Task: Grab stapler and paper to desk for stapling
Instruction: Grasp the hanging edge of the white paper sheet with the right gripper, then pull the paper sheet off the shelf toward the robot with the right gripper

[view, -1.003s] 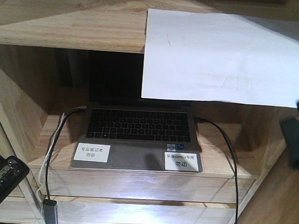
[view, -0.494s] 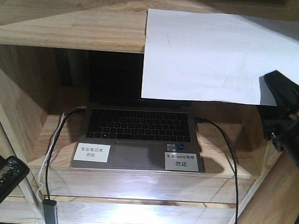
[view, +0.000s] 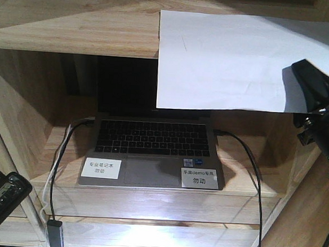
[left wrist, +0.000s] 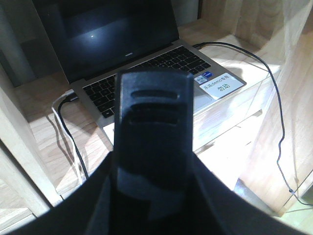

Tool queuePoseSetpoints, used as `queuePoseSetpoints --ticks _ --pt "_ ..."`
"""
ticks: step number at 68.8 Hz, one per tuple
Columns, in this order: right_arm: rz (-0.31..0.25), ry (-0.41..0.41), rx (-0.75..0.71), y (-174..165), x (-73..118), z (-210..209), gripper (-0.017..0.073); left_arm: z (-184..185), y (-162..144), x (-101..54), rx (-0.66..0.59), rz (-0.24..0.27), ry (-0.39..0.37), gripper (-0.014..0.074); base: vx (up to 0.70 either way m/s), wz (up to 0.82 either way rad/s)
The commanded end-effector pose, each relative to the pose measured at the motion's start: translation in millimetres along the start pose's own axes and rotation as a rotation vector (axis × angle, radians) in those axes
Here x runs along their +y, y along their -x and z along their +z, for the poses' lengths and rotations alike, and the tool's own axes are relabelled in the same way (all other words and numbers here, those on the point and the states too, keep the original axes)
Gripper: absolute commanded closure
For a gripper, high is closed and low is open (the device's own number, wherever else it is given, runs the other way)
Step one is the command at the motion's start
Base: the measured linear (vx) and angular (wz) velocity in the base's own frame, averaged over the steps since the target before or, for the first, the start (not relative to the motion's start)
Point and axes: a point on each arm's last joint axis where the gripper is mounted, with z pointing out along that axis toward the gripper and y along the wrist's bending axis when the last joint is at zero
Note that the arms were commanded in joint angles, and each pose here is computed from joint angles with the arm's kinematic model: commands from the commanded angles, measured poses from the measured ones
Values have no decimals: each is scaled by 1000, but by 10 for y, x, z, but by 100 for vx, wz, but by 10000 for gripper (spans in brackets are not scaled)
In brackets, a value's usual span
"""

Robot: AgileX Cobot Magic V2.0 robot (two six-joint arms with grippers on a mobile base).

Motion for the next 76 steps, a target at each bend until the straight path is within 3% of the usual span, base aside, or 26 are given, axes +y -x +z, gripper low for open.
queuePoseSetpoints --ticks 1,3,11,21,26,48,65,76 --pt "-13 253 -4 34 328 6 539 -58 173 10 -130 -15 13 601 0 0" --pt "-16 259 0 31 347 0 575 -58 173 10 -130 -15 13 601 0 0" --pt "-49 317 -3 32 516 -64 571 -58 173 10 -130 -15 13 601 0 0" --pt "-143 400 -28 24 792 -226 568 -58 173 10 -130 -15 13 601 0 0" --pt "-168 399 -53 1 855 -359 568 -58 173 10 -130 -15 13 601 0 0" --pt "-146 262 -127 -202 668 -1014 563 -58 173 10 -130 -15 13 601 0 0" --pt "-115 158 -121 -337 508 -1318 562 -58 173 10 -130 -15 13 601 0 0" --pt "-127 120 -146 -361 486 -1444 561 -58 173 10 -130 -15 13 601 0 0"
